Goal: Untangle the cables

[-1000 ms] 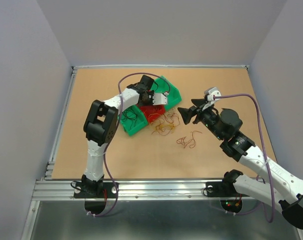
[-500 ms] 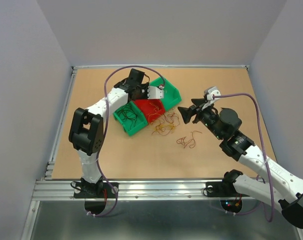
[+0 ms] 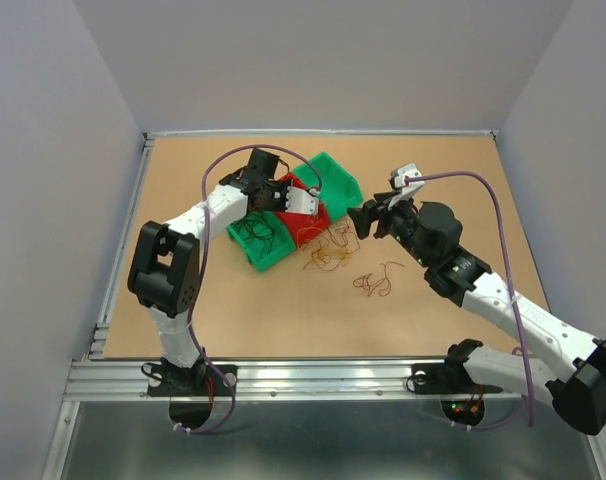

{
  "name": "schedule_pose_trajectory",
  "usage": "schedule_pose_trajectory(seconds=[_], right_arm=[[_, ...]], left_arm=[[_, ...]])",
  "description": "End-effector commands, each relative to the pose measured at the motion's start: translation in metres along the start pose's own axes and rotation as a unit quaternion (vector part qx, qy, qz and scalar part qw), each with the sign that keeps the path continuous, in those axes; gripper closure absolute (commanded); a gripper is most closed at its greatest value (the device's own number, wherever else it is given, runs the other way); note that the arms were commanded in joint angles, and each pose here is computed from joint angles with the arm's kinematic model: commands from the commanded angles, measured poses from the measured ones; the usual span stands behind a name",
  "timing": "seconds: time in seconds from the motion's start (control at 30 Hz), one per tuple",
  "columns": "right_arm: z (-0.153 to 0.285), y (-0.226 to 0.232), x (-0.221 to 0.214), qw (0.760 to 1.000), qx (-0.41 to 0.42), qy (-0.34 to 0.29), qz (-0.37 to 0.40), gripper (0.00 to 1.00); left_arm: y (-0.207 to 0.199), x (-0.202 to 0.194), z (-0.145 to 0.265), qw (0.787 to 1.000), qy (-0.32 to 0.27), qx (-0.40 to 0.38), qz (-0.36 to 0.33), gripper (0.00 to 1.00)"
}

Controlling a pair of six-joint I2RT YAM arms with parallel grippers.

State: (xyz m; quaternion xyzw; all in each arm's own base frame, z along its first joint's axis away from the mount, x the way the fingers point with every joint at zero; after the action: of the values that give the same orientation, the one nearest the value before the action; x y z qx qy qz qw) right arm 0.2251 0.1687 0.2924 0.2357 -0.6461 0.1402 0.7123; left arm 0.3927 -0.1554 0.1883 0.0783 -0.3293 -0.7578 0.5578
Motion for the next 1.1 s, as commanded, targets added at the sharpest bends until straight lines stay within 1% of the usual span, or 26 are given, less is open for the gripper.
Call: schedule_pose_trajectory(seconds=[0.0, 0.13, 0.2, 0.3, 0.4, 0.47, 0.63, 0.67, 0.7, 0.8, 0.9, 1.07], right_arm=[[0.000, 0.005, 0.041, 0.998, -0.002, -0.069, -0.010, 0.24], [0.001, 0.004, 0.042, 0.997, -0.002, -0.072, -0.010, 0.24], [0.001, 0.004, 0.042, 0.997, -0.001, -0.071, -0.010, 0.24], [0.002, 0.004, 0.042, 0.997, -0.001, -0.071, -0.009, 0.24], [0.002, 0.005, 0.042, 0.997, 0.001, -0.071, -0.008, 0.24], [0.002, 0.004, 0.043, 0.997, 0.000, -0.074, -0.010, 0.24], [0.004, 0.005, 0.043, 0.997, 0.001, -0.074, -0.010, 0.24], [0.004, 0.004, 0.043, 0.997, 0.001, -0.074, -0.010, 0.23], [0.004, 0.004, 0.043, 0.997, 0.000, -0.075, -0.010, 0.24], [0.006, 0.003, 0.042, 0.997, -0.002, -0.076, -0.008, 0.24], [0.009, 0.003, 0.044, 0.997, -0.002, -0.080, -0.009, 0.24], [0.011, 0.002, 0.043, 0.997, -0.005, -0.081, -0.008, 0.23]], left_arm=[[0.016, 0.007, 0.036, 0.997, -0.026, 0.066, -0.032, 1.00], [0.012, 0.002, 0.037, 0.997, -0.019, 0.067, -0.036, 1.00], [0.014, 0.000, 0.030, 0.998, -0.010, 0.051, -0.038, 1.00], [0.012, -0.007, 0.017, 0.999, 0.021, 0.010, -0.034, 1.00], [0.013, -0.012, 0.004, 0.998, 0.045, 0.005, -0.036, 1.00], [0.013, -0.014, -0.001, 0.998, 0.049, 0.003, -0.036, 1.00], [0.024, -0.005, -0.011, 0.999, 0.032, 0.022, -0.029, 0.99], [0.026, -0.004, -0.012, 0.999, 0.033, 0.031, -0.022, 0.98], [0.028, -0.002, -0.011, 0.999, 0.032, 0.038, -0.021, 0.93], [0.034, 0.004, -0.009, 0.997, 0.029, 0.067, -0.015, 0.82], [0.037, 0.008, 0.000, 0.996, 0.018, 0.083, -0.011, 0.77], [0.036, 0.011, 0.015, 0.995, 0.014, 0.102, -0.006, 0.74]])
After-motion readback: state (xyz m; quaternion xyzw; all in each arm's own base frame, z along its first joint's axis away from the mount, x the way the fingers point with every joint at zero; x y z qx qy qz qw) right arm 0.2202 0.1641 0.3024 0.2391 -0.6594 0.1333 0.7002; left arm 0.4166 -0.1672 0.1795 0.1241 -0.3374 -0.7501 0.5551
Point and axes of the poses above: each gripper's point midway between its finger pads, its own z axis back along the fingers, its own y axis along the line the jaws close on, x = y × z, the point moved 10 cm from there along z, back along the fingers, and after that the axes turned 4 degrees about -z, right-handed, at the moved point
